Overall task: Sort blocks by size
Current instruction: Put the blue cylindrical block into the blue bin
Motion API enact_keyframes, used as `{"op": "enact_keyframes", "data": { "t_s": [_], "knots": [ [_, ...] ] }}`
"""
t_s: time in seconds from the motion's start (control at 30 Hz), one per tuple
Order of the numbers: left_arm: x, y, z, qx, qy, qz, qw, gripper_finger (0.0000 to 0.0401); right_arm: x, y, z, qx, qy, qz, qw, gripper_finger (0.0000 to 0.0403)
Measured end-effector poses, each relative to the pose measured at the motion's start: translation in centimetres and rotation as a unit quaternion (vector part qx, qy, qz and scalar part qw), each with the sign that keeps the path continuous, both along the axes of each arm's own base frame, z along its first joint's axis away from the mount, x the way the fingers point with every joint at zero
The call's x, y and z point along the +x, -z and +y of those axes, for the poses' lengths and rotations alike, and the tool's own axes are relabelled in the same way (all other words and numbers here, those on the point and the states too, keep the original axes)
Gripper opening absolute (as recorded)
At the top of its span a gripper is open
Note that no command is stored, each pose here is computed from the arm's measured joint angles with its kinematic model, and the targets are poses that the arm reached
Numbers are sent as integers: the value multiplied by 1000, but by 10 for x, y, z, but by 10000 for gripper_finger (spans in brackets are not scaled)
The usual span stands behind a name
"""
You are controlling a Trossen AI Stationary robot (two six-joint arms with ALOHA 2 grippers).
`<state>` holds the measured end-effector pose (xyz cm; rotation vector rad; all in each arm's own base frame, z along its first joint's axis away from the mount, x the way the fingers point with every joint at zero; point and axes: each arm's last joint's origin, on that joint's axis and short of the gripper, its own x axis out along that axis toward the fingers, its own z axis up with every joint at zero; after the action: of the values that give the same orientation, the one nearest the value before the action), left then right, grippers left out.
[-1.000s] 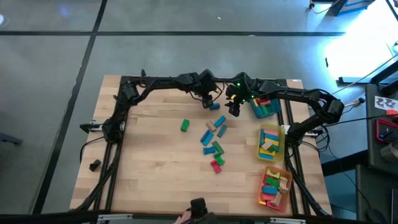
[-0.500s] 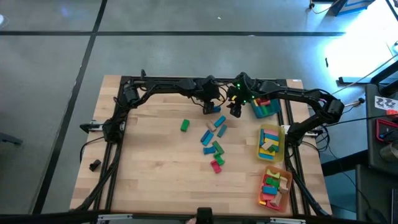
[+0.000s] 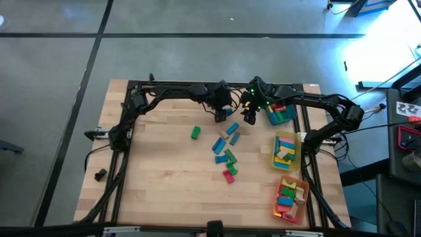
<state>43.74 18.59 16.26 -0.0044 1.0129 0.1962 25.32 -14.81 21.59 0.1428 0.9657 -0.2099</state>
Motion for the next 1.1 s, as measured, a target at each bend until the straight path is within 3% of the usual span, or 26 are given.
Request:
{"op": "enact_keyframes", "data": {
  "t_s": [0.5,0.8,1.1],
  "knots": [
    [0,-2,1,-25,-52,-5,998,194,0,0,0,0,0,0,1000,179],
    [-5,1,-1,-44,-49,18,998,194,0,0,0,0,0,0,1000,179],
    [-5,-14,20,-49,-86,-14,995,194,0,0,0,0,0,-1,1000,179]
  ]
}}
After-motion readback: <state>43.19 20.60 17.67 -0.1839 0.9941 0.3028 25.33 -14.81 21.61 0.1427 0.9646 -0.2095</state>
